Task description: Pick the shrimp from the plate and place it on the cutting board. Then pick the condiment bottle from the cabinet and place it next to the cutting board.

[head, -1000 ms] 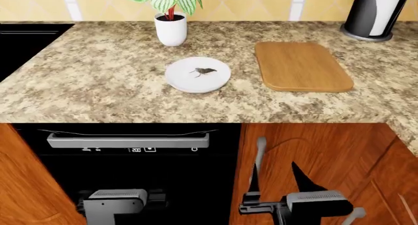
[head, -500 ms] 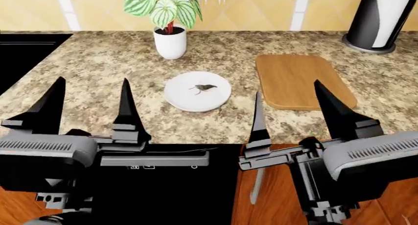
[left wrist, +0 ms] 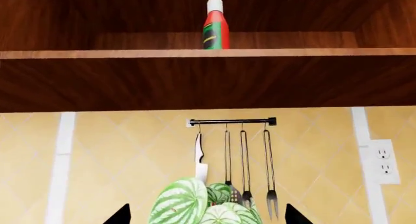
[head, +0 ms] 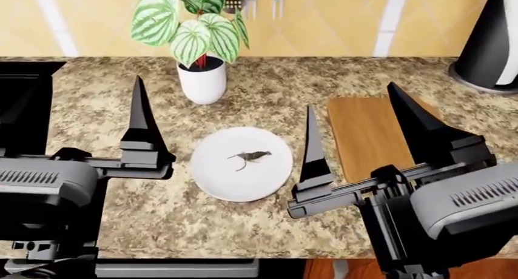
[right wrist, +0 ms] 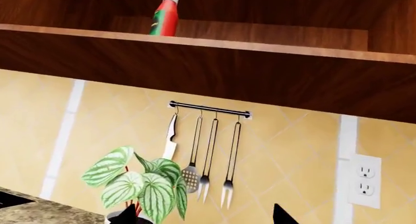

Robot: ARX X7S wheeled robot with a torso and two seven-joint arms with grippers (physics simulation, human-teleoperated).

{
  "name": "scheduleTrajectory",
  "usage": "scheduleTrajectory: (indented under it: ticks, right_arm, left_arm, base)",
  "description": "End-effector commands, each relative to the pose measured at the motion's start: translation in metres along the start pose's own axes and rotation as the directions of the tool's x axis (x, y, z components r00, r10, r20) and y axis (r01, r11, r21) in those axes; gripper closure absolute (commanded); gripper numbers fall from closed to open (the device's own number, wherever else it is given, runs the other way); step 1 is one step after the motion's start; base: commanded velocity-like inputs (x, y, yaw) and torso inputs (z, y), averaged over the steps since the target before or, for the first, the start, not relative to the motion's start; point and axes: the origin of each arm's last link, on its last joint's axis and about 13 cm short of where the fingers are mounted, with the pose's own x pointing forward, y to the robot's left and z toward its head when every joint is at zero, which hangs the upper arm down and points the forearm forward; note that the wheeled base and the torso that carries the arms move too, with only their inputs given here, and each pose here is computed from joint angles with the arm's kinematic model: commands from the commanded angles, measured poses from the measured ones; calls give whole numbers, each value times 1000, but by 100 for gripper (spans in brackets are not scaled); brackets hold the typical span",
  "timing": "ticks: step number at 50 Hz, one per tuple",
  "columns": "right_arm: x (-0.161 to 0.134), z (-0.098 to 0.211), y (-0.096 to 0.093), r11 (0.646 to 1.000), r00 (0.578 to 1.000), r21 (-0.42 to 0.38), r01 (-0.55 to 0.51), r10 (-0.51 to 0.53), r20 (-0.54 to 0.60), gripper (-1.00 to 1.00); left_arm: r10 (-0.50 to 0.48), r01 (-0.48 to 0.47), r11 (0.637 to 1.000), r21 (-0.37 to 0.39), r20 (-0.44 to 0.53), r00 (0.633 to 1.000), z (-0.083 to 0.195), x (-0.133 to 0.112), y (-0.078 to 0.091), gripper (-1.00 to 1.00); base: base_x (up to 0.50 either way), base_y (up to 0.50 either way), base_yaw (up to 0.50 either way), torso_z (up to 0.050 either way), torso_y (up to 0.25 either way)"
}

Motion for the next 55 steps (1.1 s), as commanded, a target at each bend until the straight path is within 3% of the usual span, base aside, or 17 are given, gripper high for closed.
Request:
scheduleTrajectory:
  ticks: [1,7,10,12,15,16,20,22,28,31,38,45,55]
  right_arm:
    - [-3,6,0,1000,1000,-1,-8,8,-13,-100]
    - [5,23,-4,1000,1000,6,-16,16,-2,-100]
    - [27,54,-11,995,995,-70,-72,67,-71,-100]
    - [49,81,-16,978,977,-130,-166,145,-155,-100]
    - [75,117,-21,915,900,-163,-368,307,-309,-100]
    - [84,125,-22,880,858,-164,-446,369,-358,-100]
    - [110,140,-29,773,718,-132,-620,491,-494,-100]
    - [123,141,-33,748,668,-114,-654,500,-551,-100]
    - [160,142,-48,638,456,-3,-770,547,-702,-100]
    - [173,140,-58,605,349,65,-793,540,-766,-100]
    - [193,133,-73,534,120,311,-786,625,-771,-100]
    - [207,106,-74,490,12,425,-761,666,-746,-100]
    - [213,78,-73,490,-20,466,-736,673,-740,-100]
  left_arm:
    - [-1,1,1000,-11,4,1000,3,0,0,-100]
    - [-11,11,1000,-18,8,1000,3,0,0,-100]
    - [-11,11,1000,-23,12,1000,4,0,0,-100]
    - [-13,14,1000,-25,14,1000,5,0,0,-100]
    - [-18,19,999,-27,19,1000,5,0,0,-100]
    - [-20,21,999,-28,20,1000,5,0,-1,-100]
    - [-28,29,999,-36,21,999,3,1,0,-100]
    - [-33,34,998,-45,19,999,0,4,2,-100]
    - [-24,26,995,-97,18,1000,-9,20,10,-100]
    - [-21,23,993,-116,14,1000,-16,27,12,-100]
    - [11,-13,992,-122,-12,1000,-31,37,17,-100]
    - [26,-30,992,-119,-34,999,-40,39,20,-100]
    - [40,-42,990,-132,-17,999,-34,39,23,-100]
  base:
    - [500,0,0,0,0]
    - [500,0,0,0,0]
    - [0,0,0,0,6]
    - [0,0,0,0,0]
    - [0,0,0,0,0]
    - [0,0,0,0,0]
    - [0,0,0,0,0]
    - [0,0,0,0,0]
    - [0,0,0,0,0]
    - [0,0,0,0,0]
    - [0,0,0,0,0]
    - [0,0,0,0,0]
    - [0,0,0,0,0]
